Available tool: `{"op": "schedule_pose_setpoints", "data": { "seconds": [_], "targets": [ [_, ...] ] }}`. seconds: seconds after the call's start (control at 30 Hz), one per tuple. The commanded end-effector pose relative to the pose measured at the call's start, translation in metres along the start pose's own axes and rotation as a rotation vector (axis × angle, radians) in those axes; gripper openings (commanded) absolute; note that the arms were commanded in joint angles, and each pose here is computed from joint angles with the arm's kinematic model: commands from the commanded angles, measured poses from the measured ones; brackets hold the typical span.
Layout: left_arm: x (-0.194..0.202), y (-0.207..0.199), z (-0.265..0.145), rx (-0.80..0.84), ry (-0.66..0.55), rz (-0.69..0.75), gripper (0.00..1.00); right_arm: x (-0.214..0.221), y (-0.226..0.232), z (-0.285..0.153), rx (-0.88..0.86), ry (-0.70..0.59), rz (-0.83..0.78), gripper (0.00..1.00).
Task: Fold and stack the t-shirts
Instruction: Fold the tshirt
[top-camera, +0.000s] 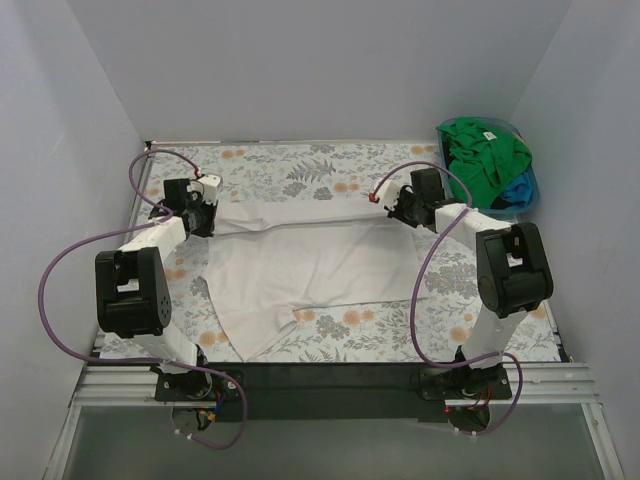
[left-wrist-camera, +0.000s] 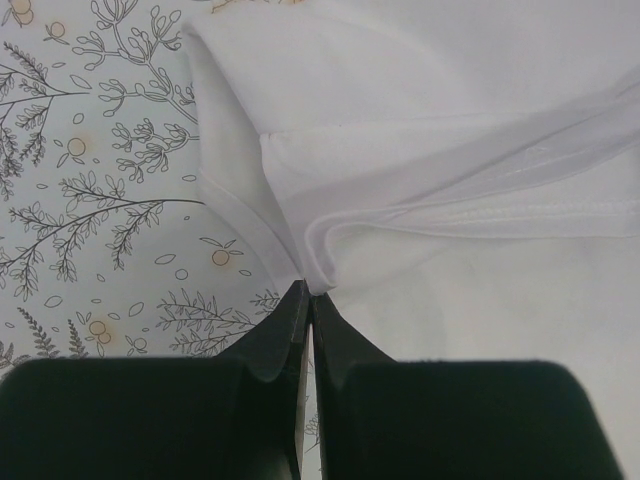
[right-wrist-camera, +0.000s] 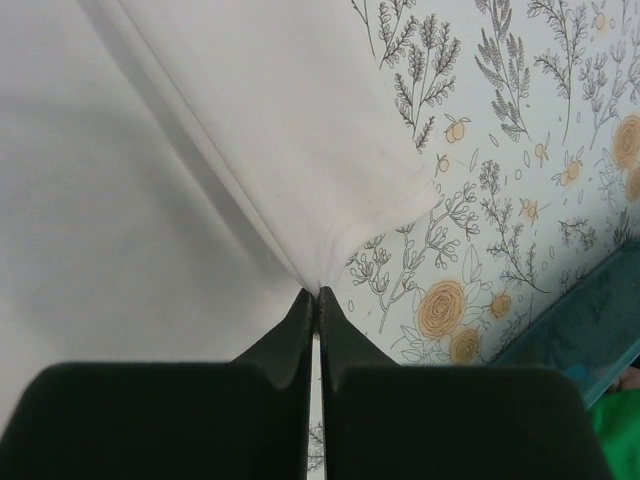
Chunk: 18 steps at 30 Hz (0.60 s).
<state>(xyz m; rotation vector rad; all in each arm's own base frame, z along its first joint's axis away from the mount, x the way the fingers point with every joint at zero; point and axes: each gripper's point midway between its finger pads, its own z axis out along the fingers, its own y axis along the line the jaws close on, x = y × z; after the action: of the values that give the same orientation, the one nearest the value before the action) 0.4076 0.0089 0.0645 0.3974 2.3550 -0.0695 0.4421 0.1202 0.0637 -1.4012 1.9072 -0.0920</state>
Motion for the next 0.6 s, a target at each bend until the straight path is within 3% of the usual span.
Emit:
{"op": "schedule_pose_setpoints", "data": {
  "seconds": [0.0,0.57],
  "targets": [
    [-0.001,0.005,-0.009,-0.026,-0.009,0.020,0.00,0.001,0.001,0.003,-0.006,0.014,-0.021,0.01],
    [-0.001,-0.004,-0.018,0.008,0.013,0.015,0.00,0.003,0.004,0.007,-0.015,0.036,-0.025,0.01]
  ]
}}
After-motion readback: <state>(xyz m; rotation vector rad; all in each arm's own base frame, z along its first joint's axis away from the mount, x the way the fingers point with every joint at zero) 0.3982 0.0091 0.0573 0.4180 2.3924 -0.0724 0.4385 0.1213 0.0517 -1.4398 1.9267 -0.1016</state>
